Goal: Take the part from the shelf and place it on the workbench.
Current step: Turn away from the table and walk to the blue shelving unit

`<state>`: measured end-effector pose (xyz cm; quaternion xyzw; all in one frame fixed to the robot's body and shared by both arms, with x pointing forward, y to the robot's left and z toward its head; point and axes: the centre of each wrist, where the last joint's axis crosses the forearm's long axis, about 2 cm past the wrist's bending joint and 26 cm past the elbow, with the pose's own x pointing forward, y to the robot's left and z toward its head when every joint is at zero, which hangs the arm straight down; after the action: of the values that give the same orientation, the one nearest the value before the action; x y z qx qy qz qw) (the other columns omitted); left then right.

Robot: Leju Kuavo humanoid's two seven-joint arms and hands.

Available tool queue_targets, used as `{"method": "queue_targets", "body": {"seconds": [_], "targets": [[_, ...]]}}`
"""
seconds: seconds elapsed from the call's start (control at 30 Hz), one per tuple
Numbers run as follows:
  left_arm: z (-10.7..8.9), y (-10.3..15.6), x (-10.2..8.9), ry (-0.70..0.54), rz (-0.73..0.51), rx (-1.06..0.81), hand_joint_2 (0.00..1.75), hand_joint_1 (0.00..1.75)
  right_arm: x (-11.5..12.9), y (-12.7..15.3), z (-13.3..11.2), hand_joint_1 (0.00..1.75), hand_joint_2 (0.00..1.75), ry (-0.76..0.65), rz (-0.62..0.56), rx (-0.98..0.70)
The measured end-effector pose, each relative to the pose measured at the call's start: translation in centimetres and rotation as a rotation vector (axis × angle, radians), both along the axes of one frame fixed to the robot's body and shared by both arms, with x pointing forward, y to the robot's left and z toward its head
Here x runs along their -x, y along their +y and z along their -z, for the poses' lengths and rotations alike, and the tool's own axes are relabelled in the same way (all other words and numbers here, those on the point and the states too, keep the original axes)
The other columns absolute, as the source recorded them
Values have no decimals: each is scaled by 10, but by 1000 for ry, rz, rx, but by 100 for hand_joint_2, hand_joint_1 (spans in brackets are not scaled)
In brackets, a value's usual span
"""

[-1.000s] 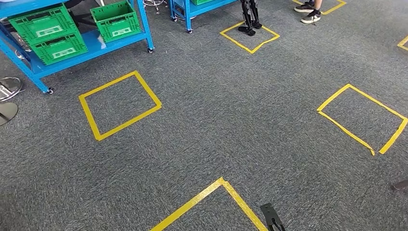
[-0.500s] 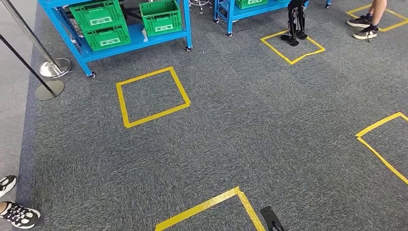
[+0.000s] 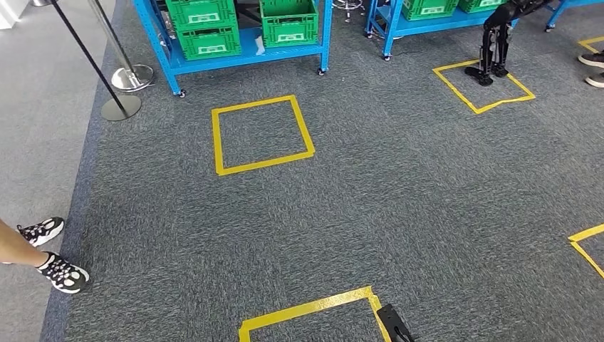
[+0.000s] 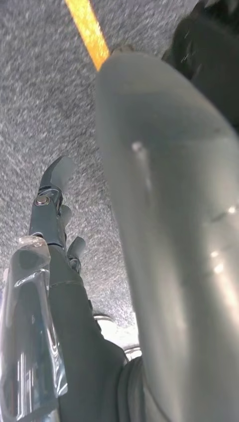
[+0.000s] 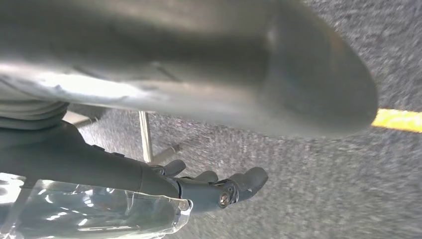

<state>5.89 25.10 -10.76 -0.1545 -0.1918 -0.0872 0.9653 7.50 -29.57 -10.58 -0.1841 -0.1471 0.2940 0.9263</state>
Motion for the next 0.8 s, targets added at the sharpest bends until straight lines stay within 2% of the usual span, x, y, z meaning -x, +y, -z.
{"method": "queue_targets", "body": {"seconds": [0.8], "targets": [[-2,3,-14,-27,37,-10,0,0,-6,9,-1,0,0,-9,-40,6]]}}
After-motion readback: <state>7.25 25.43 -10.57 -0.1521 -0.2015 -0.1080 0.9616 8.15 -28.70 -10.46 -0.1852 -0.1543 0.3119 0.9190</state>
